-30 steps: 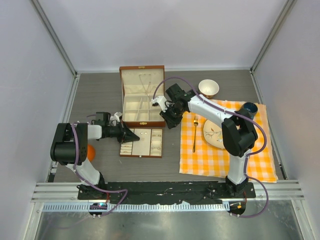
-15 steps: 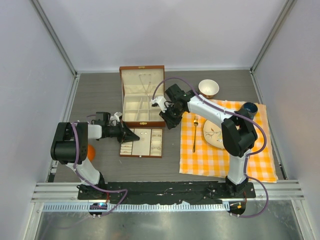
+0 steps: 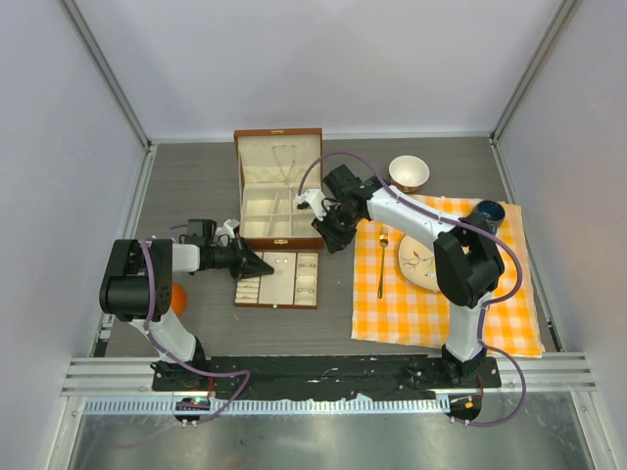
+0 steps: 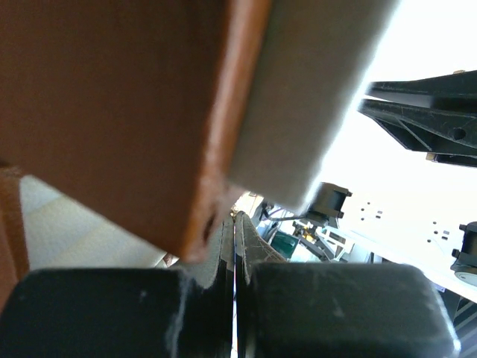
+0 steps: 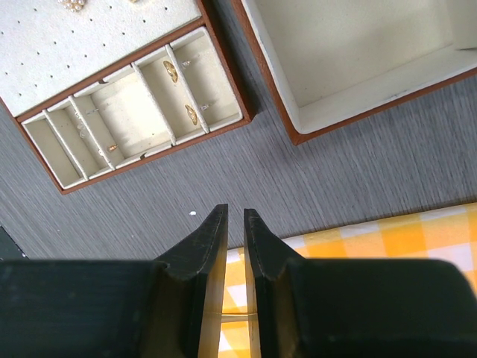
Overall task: Organize the mixed jewelry
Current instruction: Place the jewelry in the compartment layer.
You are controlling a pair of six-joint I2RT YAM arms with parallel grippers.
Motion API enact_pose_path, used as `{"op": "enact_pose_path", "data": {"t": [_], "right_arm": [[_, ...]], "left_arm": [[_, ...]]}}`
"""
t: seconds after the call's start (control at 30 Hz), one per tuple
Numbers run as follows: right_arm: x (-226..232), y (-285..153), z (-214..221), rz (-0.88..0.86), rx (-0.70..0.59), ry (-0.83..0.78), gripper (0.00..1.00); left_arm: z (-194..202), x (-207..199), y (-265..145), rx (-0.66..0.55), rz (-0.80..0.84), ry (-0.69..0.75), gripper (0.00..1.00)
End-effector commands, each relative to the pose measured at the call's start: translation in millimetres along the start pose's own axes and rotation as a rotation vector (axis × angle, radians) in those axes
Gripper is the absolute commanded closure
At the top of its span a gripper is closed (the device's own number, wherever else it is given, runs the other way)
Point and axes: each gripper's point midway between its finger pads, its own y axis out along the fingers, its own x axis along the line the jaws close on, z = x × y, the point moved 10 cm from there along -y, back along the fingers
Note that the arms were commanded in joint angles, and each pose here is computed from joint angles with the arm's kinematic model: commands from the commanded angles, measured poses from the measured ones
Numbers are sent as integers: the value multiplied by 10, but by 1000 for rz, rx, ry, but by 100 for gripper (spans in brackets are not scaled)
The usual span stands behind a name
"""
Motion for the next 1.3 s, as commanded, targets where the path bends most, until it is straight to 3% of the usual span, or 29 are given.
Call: {"op": "enact_pose_path", "data": {"t": [0.0, 1.27], "right_arm": [[5, -18, -59, 11, -26, -22, 80], [-4, 5, -48, 13, -19, -23, 80]], "left_arm": [[-42, -102, -5, 0, 45, 54, 100], [-9, -5, 39, 18, 20, 35, 100]]}}
